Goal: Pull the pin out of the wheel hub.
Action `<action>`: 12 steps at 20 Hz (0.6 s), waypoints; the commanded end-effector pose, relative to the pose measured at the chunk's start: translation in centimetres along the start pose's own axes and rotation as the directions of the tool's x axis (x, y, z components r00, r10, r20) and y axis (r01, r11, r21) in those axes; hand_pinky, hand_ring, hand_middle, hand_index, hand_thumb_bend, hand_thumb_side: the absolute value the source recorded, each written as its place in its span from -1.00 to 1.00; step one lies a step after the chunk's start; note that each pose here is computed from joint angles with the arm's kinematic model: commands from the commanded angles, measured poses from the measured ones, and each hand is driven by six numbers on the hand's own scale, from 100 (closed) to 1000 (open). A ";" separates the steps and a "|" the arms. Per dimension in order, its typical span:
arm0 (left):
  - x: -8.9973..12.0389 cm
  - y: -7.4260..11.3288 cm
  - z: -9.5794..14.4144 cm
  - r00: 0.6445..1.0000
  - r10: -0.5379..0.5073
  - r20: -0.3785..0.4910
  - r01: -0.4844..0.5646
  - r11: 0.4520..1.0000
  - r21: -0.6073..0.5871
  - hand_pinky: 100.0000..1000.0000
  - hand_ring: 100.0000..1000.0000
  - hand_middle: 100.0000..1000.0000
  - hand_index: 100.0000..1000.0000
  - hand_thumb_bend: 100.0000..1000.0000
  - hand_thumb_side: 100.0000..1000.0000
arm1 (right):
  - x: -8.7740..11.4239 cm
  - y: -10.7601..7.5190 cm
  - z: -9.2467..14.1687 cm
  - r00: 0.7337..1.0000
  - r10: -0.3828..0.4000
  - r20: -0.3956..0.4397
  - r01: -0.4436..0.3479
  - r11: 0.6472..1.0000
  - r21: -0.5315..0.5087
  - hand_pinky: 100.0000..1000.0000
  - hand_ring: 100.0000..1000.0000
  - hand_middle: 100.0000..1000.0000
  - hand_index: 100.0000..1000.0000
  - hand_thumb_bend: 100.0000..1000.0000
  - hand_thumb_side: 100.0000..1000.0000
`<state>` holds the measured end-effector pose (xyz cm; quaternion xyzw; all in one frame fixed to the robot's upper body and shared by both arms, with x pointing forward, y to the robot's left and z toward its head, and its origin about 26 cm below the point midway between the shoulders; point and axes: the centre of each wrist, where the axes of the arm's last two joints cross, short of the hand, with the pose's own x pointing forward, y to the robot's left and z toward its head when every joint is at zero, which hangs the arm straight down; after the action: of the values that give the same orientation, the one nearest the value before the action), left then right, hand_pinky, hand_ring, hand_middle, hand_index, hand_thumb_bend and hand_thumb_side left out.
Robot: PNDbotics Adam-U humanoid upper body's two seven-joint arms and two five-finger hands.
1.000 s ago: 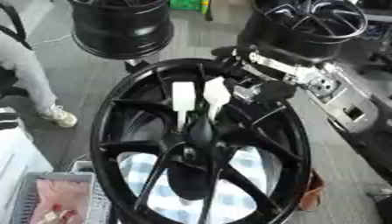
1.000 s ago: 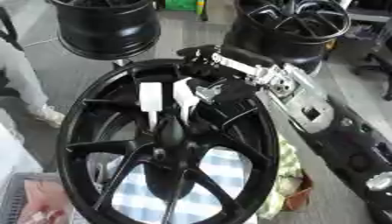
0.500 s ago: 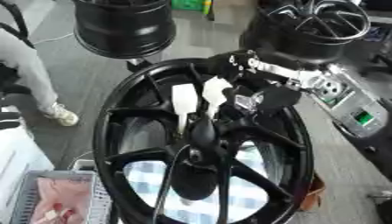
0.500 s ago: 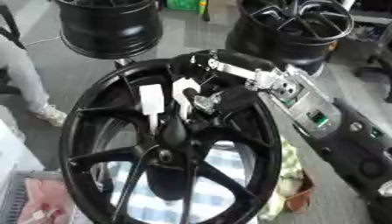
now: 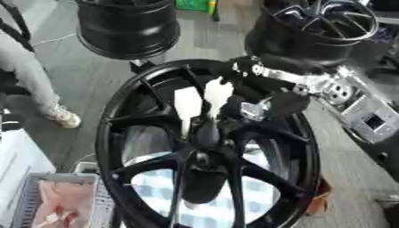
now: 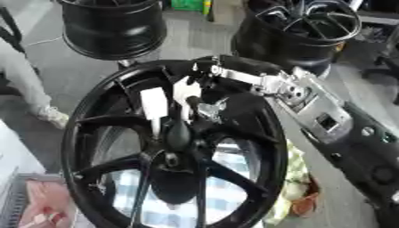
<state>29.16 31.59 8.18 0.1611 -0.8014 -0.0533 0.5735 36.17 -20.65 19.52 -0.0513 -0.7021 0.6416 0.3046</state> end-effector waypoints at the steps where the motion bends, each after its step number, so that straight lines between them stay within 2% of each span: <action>1: 0.6 0.2 -0.4 1.000 -0.005 0.027 0.005 1.000 -0.002 0.20 0.19 0.27 0.58 -0.91 0.43 | 0.3 -1.7 0.3 0.996 0.085 -0.019 -0.086 0.996 -0.015 0.70 0.82 0.86 1.00 -1.00 0.01; 3: 0.6 0.2 -0.4 1.000 -0.006 0.025 0.006 1.000 -0.001 0.20 0.19 0.27 0.58 -0.92 0.43 | 0.4 -2.0 0.3 0.994 0.109 -0.018 -0.110 0.993 -0.033 0.85 0.89 0.90 1.00 -1.00 -0.05; 5: 0.6 0.2 -0.4 1.000 -0.006 0.023 0.006 1.000 -0.002 0.20 0.19 0.27 0.58 -0.91 0.43 | 0.4 -2.1 0.2 0.992 0.124 -0.015 -0.125 0.991 -0.044 0.91 0.92 0.92 1.00 -1.00 -0.08; 12: 0.6 0.0 -0.5 1.000 -0.006 0.027 0.006 1.000 -0.012 0.20 0.18 0.27 0.58 -0.92 0.43 | -0.7 -2.0 -0.5 0.993 0.104 -0.052 -0.108 0.992 -0.064 0.89 0.90 0.89 1.00 -1.00 -0.05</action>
<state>29.23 31.54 8.24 0.1591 -0.8018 -0.0555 0.5733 37.26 -20.49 20.17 -0.0972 -0.7069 0.6376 0.2903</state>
